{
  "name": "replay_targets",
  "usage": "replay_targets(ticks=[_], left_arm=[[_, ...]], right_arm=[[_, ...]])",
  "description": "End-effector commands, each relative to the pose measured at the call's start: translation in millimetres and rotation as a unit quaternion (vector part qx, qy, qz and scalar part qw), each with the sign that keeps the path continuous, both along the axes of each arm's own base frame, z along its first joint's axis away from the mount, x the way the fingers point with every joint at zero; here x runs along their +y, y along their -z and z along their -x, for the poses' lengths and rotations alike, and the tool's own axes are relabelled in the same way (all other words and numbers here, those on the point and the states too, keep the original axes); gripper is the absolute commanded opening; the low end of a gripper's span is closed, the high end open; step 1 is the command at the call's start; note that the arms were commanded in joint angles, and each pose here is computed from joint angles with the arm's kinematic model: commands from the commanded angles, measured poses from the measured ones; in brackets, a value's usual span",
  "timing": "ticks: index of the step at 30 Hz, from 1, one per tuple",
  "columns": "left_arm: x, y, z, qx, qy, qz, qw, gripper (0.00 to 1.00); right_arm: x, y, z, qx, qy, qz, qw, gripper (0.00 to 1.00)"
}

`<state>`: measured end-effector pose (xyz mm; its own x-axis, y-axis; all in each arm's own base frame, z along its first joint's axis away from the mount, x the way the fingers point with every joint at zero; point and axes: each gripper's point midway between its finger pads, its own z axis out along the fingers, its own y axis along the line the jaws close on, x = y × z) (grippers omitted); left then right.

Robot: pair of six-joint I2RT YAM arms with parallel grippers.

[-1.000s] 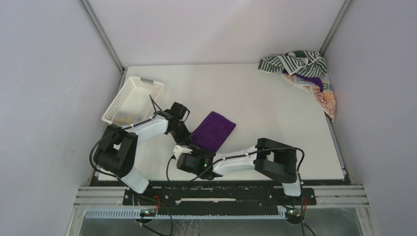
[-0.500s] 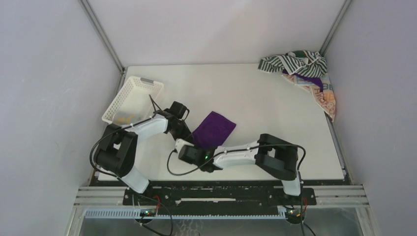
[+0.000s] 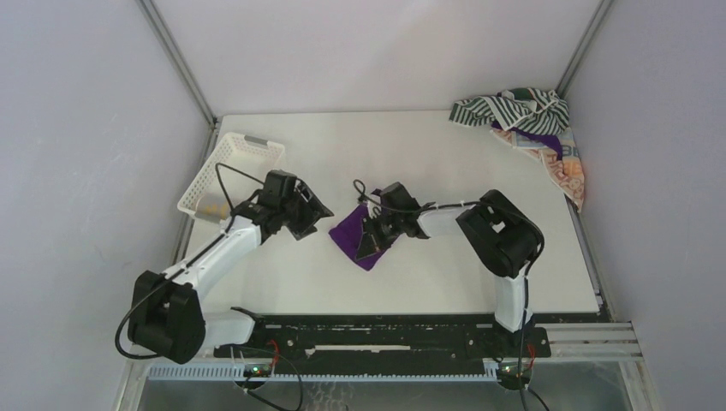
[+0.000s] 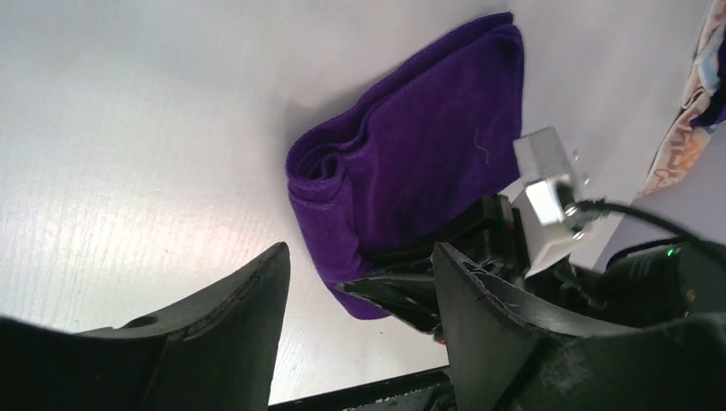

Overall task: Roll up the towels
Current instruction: Roll the towel at the center of the board.

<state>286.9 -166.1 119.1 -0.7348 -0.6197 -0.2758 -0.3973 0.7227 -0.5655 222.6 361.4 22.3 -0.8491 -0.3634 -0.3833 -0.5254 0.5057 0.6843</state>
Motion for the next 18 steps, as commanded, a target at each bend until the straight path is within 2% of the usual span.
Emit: replay_targets(ticks=[1,6,10,14,18], left_arm=[[-8.1,23.8,11.8,0.014,-0.001,0.03,0.999,0.67],[-22.6,34.5,17.0,0.009,0.013,0.049,0.999,0.68],[-30.8,39.4,17.7,0.007,0.027,0.053,0.998,0.68],[-38.8,43.8,19.1,0.001,0.039,0.053,0.998,0.69],[-38.7,63.2,23.0,0.024,0.038,0.041,0.998,0.66]], right_arm=[[0.1,-11.8,24.0,0.163,-0.009,-0.109,0.981,0.0],[-6.5,2.8,19.6,0.247,0.027,-0.138,0.959,0.0],[-11.2,9.7,15.3,0.287,0.053,-0.155,0.944,0.0],[-15.5,17.7,13.6,0.304,0.069,-0.153,0.938,0.0],[-16.5,19.3,13.4,0.309,0.075,-0.149,0.936,0.0]])
